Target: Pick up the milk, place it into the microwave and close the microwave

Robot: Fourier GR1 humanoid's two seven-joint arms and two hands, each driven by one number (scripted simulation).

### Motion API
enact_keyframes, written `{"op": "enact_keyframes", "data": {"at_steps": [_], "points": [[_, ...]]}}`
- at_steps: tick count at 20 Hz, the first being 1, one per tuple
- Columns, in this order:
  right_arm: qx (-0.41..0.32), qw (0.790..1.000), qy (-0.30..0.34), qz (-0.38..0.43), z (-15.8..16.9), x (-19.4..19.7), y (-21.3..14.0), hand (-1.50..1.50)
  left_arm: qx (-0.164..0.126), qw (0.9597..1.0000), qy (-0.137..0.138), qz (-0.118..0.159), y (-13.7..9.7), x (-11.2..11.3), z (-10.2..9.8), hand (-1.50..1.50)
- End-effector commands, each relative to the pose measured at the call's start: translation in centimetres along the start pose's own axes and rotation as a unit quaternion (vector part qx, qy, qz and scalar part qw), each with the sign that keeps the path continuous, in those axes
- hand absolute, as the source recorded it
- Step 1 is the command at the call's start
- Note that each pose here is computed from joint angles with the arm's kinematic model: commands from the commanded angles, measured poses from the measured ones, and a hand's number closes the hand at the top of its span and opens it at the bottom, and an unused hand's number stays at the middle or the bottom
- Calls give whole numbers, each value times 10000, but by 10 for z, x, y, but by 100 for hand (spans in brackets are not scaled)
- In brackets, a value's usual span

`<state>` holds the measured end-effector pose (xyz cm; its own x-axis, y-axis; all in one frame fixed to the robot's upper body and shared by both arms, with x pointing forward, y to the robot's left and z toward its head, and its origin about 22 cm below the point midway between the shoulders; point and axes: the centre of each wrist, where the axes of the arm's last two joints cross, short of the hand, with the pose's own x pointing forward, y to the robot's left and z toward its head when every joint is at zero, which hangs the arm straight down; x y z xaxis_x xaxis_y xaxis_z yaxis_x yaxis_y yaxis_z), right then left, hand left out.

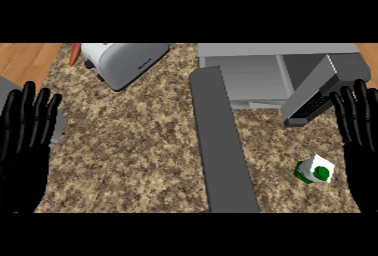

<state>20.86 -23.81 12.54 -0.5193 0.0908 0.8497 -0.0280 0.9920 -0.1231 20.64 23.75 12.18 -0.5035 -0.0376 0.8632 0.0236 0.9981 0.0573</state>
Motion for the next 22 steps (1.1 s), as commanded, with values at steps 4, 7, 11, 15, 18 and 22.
{"op": "enact_keyframes", "data": {"at_steps": [4,7,11,15,18,22], "points": [[-436,9987,155,235,-4,-13,-21,-150,-151,9995,77,-278,-15,-8,5,-150],[-802,9944,501,-479,11,-11,-44,-150,517,9963,677,-115,-14,-34,9,-150],[-992,9921,674,-377,13,-25,-61,-150,532,9965,650,-11,-10,-14,21,-150],[-1008,9915,760,-321,22,-28,-68,-150,642,9957,668,97,-38,-1,45,-150],[-1094,9893,907,-330,31,-39,-68,-150,491,9960,744,101,-20,1,41,-150],[-1149,9880,1036,22,22,-55,-84,-150,504,9967,630,-20,-41,5,55,-150]]}}
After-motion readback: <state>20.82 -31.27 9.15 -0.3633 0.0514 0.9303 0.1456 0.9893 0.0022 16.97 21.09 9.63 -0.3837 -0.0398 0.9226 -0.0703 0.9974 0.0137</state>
